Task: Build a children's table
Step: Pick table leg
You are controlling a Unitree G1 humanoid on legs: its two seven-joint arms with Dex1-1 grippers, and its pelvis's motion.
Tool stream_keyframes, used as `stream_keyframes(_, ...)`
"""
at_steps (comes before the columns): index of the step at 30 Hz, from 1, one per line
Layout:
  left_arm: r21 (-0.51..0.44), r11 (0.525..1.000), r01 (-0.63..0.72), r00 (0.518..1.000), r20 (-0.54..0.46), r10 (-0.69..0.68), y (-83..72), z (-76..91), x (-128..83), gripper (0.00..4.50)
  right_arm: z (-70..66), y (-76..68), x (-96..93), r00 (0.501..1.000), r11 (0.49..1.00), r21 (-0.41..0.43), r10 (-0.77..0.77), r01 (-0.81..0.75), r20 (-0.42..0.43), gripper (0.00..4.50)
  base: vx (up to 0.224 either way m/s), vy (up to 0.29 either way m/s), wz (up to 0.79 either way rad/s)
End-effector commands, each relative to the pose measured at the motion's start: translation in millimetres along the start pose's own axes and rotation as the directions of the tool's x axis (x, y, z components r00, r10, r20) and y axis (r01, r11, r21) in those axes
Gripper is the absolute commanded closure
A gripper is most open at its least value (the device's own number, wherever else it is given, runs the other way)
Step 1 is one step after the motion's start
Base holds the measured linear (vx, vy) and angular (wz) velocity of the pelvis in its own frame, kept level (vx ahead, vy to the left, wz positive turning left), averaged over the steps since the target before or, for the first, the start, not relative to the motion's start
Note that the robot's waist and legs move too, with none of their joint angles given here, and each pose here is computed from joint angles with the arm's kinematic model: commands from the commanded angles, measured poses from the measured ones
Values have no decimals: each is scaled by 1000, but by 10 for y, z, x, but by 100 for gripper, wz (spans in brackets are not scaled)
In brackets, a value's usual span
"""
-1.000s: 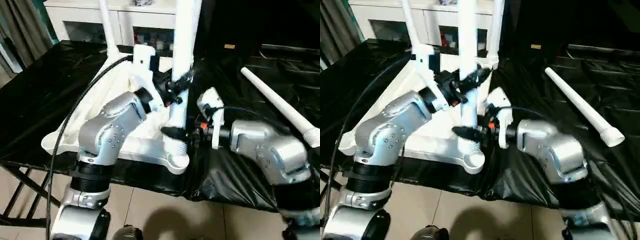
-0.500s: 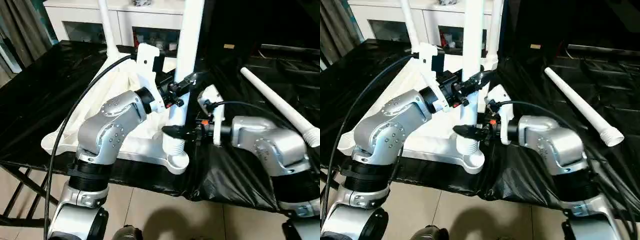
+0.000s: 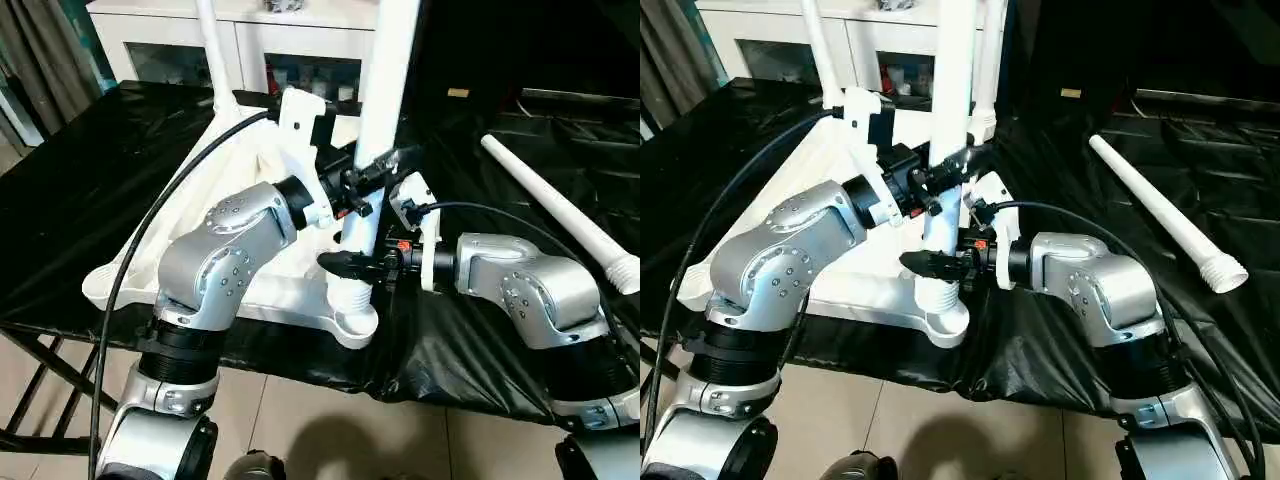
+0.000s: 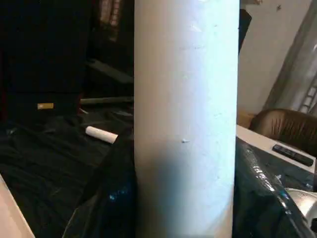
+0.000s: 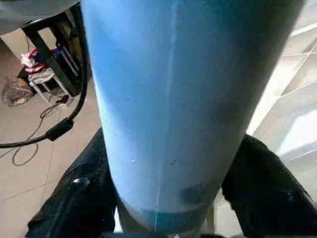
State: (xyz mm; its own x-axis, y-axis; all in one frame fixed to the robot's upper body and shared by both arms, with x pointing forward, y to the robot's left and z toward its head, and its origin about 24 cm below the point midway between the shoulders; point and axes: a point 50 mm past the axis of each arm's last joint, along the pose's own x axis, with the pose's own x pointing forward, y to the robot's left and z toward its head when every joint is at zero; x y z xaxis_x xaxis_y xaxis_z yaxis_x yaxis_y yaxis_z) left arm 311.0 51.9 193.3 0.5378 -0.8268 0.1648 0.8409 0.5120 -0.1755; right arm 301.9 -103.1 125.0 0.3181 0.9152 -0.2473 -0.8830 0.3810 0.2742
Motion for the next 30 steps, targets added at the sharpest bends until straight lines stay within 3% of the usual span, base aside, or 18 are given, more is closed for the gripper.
stream_keyframes(1,24,999,30,999,14,-30,-57,62,5,266,47,-5,12,1000,1000,-21,5,-5,-3,150,0,0,0)
stream_keyframes(5,25,999,22,1000,18,-22,-37,74,4,266,43,-6,24,1000,1000,-20,7,-7,-4,150,0,0,0)
stream_keyframes(6,27,999,18,1000,19,-18,-31,78,4,266,39,-5,32,1000,1000,-18,9,-9,-4,177,0,0,0)
stream_keyframes(16,28,1000,15,1000,23,-16,-12,97,4,266,21,-2,53,1000,1000,-11,15,-15,-7,254,0,0,0)
stream_keyframes(26,49,999,-4,1000,18,3,1,99,7,266,25,-8,53,1000,1000,-6,14,-14,2,261,0,0,0)
stream_keyframes(28,42,997,-68,998,16,67,64,97,5,210,26,-6,56,1000,1000,-6,13,-13,5,261,0,0,0)
stream_keyframes(30,24,998,-64,997,37,63,81,117,-7,196,29,-7,57,1000,1000,-7,10,-10,11,261,0,0,0)
